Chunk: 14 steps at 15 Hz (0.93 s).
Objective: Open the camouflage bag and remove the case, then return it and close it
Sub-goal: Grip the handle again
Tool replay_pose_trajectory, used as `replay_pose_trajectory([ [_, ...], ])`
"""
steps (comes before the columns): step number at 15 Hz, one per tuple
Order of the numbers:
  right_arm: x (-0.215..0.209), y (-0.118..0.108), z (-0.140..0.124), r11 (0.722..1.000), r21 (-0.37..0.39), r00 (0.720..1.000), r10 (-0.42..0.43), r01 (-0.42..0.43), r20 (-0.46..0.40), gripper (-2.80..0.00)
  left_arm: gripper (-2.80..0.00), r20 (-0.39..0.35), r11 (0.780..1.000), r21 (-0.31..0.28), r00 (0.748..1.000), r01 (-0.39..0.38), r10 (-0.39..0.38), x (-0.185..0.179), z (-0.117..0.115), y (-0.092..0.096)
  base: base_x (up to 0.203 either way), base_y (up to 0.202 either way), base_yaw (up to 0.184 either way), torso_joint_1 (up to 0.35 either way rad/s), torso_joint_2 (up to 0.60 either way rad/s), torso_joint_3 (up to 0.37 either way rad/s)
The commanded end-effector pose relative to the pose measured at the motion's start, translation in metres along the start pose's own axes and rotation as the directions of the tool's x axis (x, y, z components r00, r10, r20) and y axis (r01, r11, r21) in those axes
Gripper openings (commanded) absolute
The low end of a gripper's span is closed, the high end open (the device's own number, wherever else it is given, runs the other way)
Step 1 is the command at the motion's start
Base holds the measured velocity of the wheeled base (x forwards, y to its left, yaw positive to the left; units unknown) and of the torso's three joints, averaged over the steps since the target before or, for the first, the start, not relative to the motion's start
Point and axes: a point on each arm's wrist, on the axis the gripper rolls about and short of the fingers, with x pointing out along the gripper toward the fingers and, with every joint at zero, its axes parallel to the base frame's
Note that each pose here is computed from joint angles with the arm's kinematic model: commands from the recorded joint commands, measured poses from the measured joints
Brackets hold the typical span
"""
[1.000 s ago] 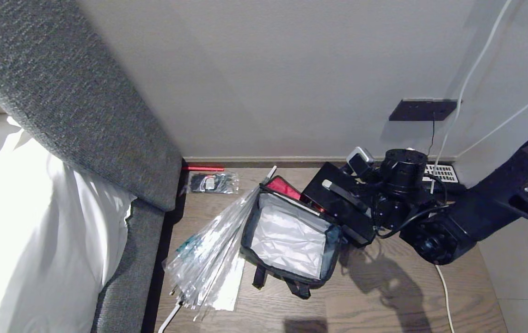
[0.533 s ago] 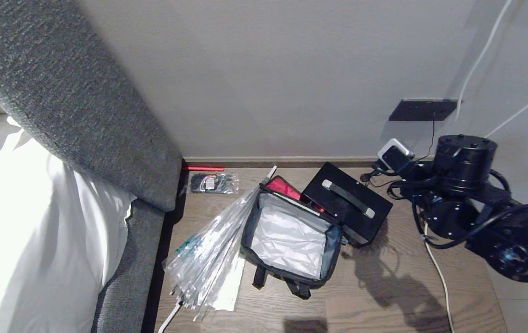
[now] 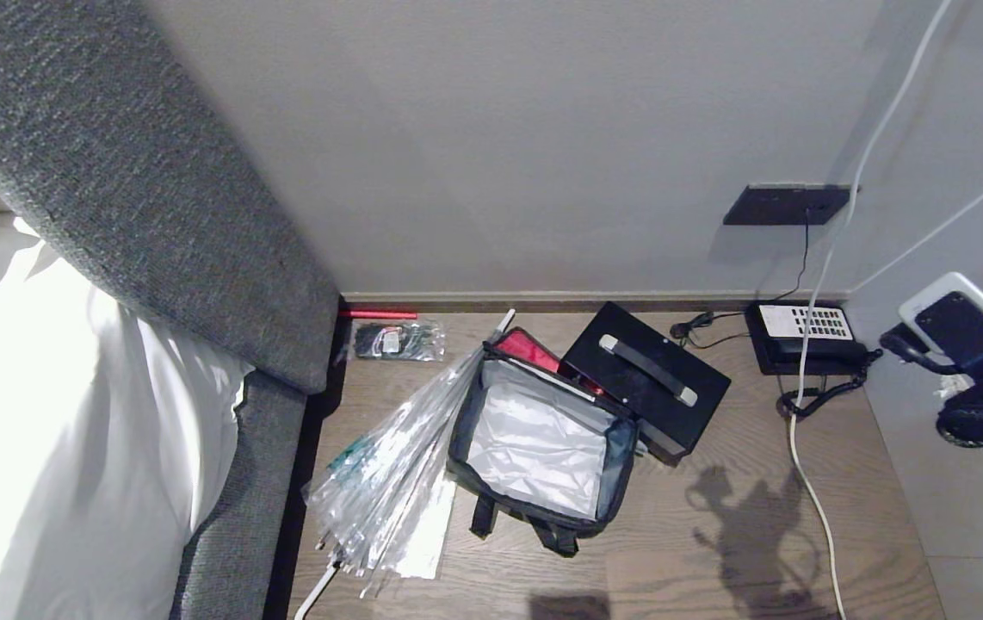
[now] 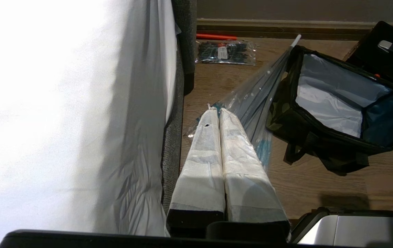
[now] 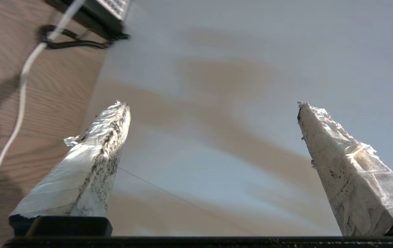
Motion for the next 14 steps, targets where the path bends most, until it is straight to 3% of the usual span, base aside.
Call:
replay_pose_trajectory([
  [1,-0.011,-0.018,-0.012,0.998,0.056,0.999,-0.034,0.033,0.013,0.00,-2.80,0.000,1.000,0.000,1.000,0.000,0.000,0.000,0.000,0.000,0.000,0.000,0.000,0.000,0.00,0.000],
  [7,-0.019,-0.026,-0.025,0.999,0.031,1.000,-0.019,0.018,0.018,0.00,-2.80,0.000,1.000,0.000,1.000,0.000,0.000,0.000,0.000,0.000,0.000,0.000,0.000,0.000,0.00,0.000],
  [14,-0.017,-0.019,-0.022,1.000,0.020,0.999,0.008,-0.008,0.036,0.00,-2.80,0.000,1.000,0.000,1.000,0.000,0.000,0.000,0.000,0.000,0.000,0.000,0.000,0.000,0.00,0.000],
])
